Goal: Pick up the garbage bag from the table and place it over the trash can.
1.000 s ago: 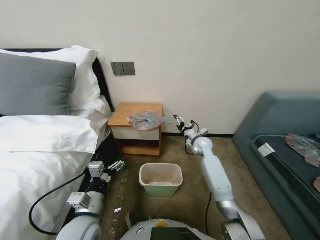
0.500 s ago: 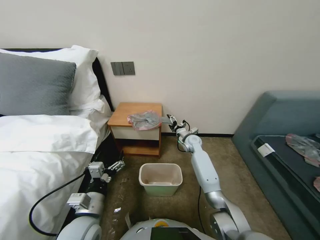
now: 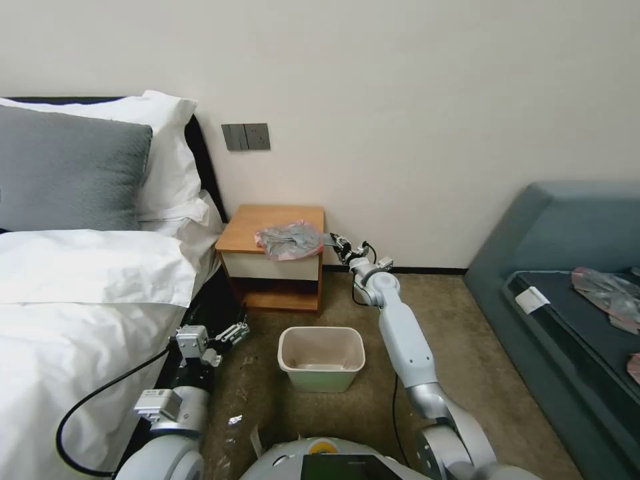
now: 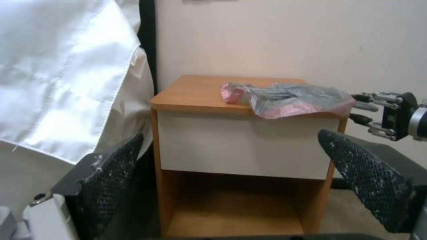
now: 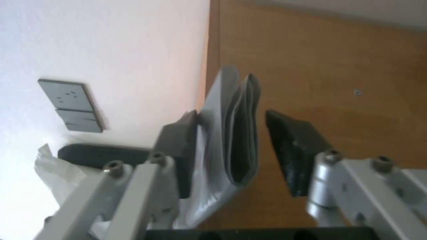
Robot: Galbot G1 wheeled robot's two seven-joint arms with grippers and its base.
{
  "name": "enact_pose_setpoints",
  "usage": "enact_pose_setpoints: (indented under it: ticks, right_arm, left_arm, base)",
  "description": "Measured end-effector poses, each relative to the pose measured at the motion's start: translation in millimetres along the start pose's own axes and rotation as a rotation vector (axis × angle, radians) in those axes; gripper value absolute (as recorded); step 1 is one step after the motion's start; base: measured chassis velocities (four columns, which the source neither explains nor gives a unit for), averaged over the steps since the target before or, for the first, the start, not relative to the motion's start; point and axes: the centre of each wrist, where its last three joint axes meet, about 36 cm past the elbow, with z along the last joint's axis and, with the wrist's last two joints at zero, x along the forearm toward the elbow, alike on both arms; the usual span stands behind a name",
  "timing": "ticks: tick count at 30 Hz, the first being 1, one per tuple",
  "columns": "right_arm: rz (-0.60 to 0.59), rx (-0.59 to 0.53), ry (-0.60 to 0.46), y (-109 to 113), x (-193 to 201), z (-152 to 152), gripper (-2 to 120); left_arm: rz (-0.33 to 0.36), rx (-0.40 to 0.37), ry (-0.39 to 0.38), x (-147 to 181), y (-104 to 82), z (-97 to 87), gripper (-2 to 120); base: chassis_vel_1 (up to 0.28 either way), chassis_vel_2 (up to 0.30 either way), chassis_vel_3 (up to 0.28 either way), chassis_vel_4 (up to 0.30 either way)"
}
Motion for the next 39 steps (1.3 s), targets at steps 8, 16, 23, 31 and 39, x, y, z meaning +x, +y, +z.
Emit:
enact_pose_setpoints:
  ticks: [8, 16, 23, 31, 39]
  right_arm:
    - [-0.001, 0.001, -0.004, -0.6, 4.0, 3.4, 10]
    - [-0.016, 0.024, -0.016, 6.0, 25.2, 5.9, 0]
    - [-0.018, 0.058, -0.002, 14.0, 72.0, 28.5, 0]
    - [-0.02, 0.075, 0.027, 22.8, 124.8, 58.0, 0]
    - [-0.006, 0.141, 0.067, 25.0, 170.4, 91.4, 0]
  left_arm:
    - [-0.006, -0.004, -0.001, 1.1, -0.5, 0.6, 100]
    - [-0.008, -0.005, -0.007, 1.0, -0.8, 0.7, 100]
    - [-0.001, 0.004, -0.022, -0.9, -3.5, 0.2, 100]
    - [0.005, 0.007, -0.033, -2.6, -3.5, -0.7, 100]
    - [0.012, 0.013, -0.045, -4.2, -5.4, -1.3, 100]
  base:
    - [0.0, 0.0, 0.0, 0.0]
    - [0.0, 0.0, 0.0, 0.0]
    - [0.0, 0.0, 0.0, 0.0]
    - [0.0, 0.0, 0.0, 0.0]
    - [0.0, 0.0, 0.0, 0.0]
